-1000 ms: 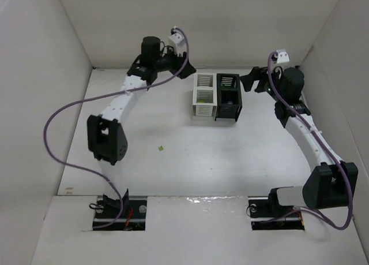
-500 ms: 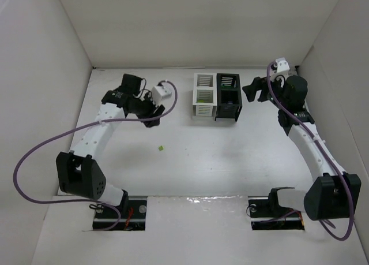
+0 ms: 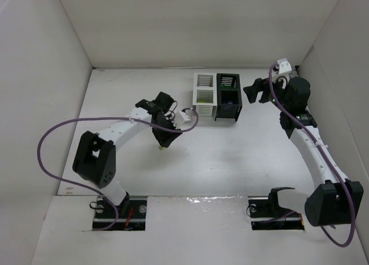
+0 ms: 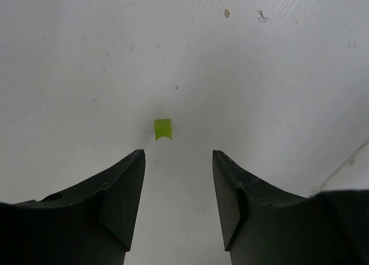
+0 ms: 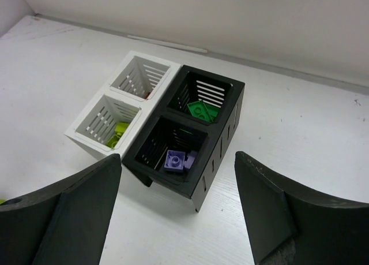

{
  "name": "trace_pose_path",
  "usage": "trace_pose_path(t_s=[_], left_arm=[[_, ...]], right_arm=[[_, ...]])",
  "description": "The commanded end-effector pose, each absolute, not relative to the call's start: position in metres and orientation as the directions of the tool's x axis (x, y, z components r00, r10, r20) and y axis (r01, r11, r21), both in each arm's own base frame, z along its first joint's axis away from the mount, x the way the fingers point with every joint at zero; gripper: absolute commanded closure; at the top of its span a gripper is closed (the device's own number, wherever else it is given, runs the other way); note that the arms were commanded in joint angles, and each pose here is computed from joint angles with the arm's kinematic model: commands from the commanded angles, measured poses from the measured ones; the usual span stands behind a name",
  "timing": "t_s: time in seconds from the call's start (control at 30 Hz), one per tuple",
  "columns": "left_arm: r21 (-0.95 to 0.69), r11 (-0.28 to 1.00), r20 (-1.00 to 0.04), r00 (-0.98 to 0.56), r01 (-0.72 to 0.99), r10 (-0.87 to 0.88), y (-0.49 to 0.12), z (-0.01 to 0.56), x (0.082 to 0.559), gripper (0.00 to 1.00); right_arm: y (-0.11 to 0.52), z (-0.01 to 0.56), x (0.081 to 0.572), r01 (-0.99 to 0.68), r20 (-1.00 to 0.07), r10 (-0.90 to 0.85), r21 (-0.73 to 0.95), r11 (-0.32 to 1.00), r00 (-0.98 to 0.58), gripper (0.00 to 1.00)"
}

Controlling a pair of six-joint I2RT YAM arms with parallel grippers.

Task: Sort the legos into containers by color

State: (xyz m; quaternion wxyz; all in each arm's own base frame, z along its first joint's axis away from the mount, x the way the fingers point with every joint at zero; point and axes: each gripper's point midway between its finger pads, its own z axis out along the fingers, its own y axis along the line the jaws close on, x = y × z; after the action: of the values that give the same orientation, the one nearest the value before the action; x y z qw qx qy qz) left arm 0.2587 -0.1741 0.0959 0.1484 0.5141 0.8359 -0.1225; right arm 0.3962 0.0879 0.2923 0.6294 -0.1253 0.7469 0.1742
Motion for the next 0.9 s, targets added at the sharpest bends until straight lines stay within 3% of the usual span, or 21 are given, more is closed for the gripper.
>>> trace_pose_path(t_s=[0.0, 0.1, 0.37, 0.87], left_arm=[[-0.027, 0.508, -0.297, -0.492, 0.861, 0.818, -0.166, 0.083, 0.262, 0.53], [-0.048, 0.53, -0.219, -0.527, 0.847, 0.821, -0.159, 0.068, 0.256, 0.54], [-0.091, 0.549, -0.174, -0.557, 0.831, 0.812, -0.16, 0.054, 0.252, 0.58], [-0.111, 0.53, -0.176, -0.541, 0.841, 0.822, -0.164, 0.038, 0.252, 0.61]], right_arm=[[0.091, 0.308, 0.39, -0.422, -0.992, 0.029, 0.079, 0.903, -0.125, 0.16], [0.09, 0.305, 0.387, -0.421, -0.991, 0.028, 0.083, 0.903, -0.134, 0.16], [0.09, 0.305, 0.387, -0.421, -0.991, 0.028, 0.083, 0.903, -0.134, 0.16], [0.096, 0.306, 0.39, -0.438, -0.99, 0.027, 0.084, 0.895, -0.136, 0.16]])
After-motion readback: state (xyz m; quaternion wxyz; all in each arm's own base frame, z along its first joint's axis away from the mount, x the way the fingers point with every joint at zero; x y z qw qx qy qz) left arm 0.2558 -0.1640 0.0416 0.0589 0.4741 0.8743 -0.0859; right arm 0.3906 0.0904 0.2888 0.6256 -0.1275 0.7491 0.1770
